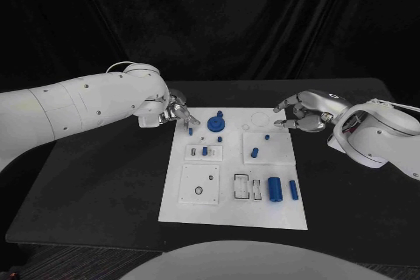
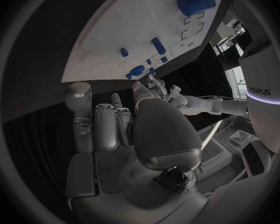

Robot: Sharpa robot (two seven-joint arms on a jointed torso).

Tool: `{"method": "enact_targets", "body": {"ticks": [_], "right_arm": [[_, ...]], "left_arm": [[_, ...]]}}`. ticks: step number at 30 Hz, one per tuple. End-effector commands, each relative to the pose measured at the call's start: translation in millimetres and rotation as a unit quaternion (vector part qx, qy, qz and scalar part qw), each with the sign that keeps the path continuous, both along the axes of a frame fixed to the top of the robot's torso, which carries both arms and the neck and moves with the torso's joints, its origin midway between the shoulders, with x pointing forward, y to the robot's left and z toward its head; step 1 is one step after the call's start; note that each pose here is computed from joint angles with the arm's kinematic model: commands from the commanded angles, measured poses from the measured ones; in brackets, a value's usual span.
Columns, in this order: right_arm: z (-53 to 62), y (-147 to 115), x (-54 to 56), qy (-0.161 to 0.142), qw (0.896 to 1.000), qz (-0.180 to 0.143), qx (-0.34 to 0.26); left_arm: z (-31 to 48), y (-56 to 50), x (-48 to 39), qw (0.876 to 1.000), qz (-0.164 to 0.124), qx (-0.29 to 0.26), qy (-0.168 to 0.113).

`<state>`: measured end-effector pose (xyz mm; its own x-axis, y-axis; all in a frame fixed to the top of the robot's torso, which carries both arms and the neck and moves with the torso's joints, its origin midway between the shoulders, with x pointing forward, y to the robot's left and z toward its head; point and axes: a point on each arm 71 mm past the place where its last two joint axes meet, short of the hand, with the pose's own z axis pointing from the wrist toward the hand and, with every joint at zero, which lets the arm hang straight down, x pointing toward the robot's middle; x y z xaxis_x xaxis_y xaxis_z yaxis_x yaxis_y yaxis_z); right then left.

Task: Assemble the parts on the task board

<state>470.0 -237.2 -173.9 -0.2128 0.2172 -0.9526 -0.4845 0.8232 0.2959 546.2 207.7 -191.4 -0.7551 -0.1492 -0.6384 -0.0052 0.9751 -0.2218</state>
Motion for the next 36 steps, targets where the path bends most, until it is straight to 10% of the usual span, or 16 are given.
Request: {"method": "enact_targets", "body": {"ticks": [1, 36], "right_arm": [[-1.8, 0, -0.4, 0.005, 1.000, -0.003, -0.002], [-4.3, -2, 0.2, 0.017, 1.000, -0.009, -0.003]], "left_arm": [[-2.6, -2.4, -1.4, 1.000, -0.011, -0.004, 0.008], [-12.1, -3.0, -5.4, 1.000, -0.019, -0.014, 0.016]]}}
